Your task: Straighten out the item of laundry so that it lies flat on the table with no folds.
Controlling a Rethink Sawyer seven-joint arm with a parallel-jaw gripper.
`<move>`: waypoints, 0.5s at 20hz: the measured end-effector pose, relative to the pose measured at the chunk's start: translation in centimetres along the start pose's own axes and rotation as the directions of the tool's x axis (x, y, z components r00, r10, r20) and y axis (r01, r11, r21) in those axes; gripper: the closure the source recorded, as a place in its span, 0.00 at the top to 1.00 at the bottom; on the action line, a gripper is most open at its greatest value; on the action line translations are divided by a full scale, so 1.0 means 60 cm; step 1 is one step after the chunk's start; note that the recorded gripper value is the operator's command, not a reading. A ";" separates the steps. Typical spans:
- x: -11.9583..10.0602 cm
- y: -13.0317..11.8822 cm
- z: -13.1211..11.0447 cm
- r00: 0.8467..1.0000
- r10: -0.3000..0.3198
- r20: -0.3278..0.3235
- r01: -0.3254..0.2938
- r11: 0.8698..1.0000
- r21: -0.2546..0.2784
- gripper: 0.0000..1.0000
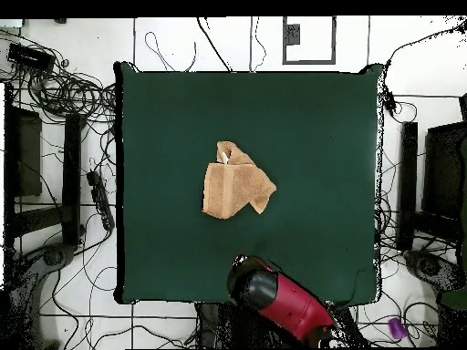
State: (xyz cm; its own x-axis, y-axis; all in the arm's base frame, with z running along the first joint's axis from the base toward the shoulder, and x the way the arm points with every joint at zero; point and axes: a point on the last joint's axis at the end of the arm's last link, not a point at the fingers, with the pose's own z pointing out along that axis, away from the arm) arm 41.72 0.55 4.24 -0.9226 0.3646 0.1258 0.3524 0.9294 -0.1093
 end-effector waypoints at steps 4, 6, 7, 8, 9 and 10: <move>-0.005 0.011 -0.022 1.000 0.009 -0.011 -0.010 1.000 -0.012 1.00; -0.009 0.016 -0.031 1.000 0.014 -0.010 -0.014 1.000 -0.019 1.00; -0.012 0.019 -0.036 1.000 0.016 -0.008 -0.016 1.000 -0.022 1.00; -0.015 0.020 -0.038 1.000 0.017 -0.006 -0.017 1.000 -0.023 1.00; -0.021 0.021 -0.042 1.000 0.022 -0.002 -0.022 0.999 -0.027 1.00; -0.024 0.022 -0.044 1.000 0.024 0.000 -0.024 0.999 -0.028 1.00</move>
State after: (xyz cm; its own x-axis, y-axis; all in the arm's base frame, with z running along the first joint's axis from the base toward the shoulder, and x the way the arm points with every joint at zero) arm 43.92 1.41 6.50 -0.9141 0.3865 0.1228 0.3785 0.9218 -0.0842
